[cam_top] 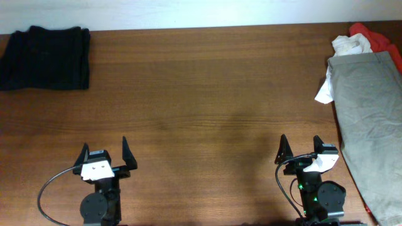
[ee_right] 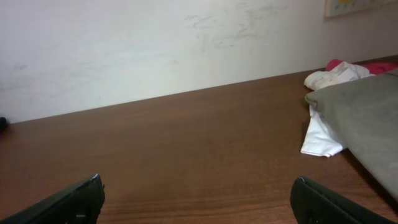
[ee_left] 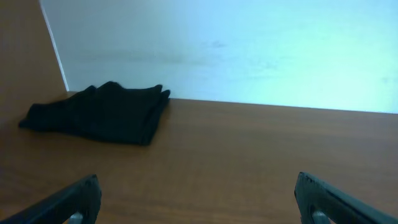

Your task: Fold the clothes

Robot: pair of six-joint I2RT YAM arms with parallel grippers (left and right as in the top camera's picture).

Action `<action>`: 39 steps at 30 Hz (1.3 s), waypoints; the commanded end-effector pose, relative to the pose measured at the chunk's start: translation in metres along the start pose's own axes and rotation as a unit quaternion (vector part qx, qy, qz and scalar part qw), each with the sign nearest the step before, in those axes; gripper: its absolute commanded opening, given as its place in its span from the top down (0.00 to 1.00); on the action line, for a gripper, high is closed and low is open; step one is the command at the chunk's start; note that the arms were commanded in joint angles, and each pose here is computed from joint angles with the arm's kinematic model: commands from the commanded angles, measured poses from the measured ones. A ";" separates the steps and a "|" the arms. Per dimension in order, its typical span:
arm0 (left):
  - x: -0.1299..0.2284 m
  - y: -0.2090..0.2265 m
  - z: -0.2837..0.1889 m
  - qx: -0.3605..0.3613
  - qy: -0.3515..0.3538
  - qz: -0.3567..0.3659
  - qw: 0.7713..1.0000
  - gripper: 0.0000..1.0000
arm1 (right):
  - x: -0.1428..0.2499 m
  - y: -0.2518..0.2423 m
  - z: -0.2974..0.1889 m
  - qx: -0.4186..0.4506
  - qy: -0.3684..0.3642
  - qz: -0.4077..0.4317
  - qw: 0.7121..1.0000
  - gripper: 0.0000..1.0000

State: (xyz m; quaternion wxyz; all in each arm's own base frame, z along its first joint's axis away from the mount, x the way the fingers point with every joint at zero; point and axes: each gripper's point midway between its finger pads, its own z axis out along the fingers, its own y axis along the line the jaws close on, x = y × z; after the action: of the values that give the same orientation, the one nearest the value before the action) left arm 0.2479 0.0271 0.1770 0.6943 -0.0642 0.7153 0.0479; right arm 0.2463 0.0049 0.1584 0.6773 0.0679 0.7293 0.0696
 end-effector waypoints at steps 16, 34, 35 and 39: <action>0.020 0.000 -0.003 0.016 0.021 0.035 0.999 0.01 | 0.002 -0.002 0.000 0.003 0.002 -0.005 1.000 0.01; 0.020 0.000 -0.003 0.016 0.021 0.035 0.999 0.01 | 0.002 -0.002 0.000 0.003 0.002 -0.005 1.000 0.01; 0.020 0.000 -0.003 0.016 0.021 0.035 0.999 0.01 | 0.002 -0.002 0.000 0.003 0.002 -0.005 1.000 0.01; 0.020 0.000 -0.003 0.016 0.021 0.035 0.999 0.01 | 0.002 -0.002 0.000 0.003 0.002 -0.005 1.000 0.01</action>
State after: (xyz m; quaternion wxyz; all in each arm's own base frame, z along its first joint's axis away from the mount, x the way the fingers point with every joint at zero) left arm 0.2444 0.0288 0.1581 0.6760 -0.0409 0.7334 0.0581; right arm 0.2463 0.0049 0.1584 0.6773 0.0678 0.7293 0.0694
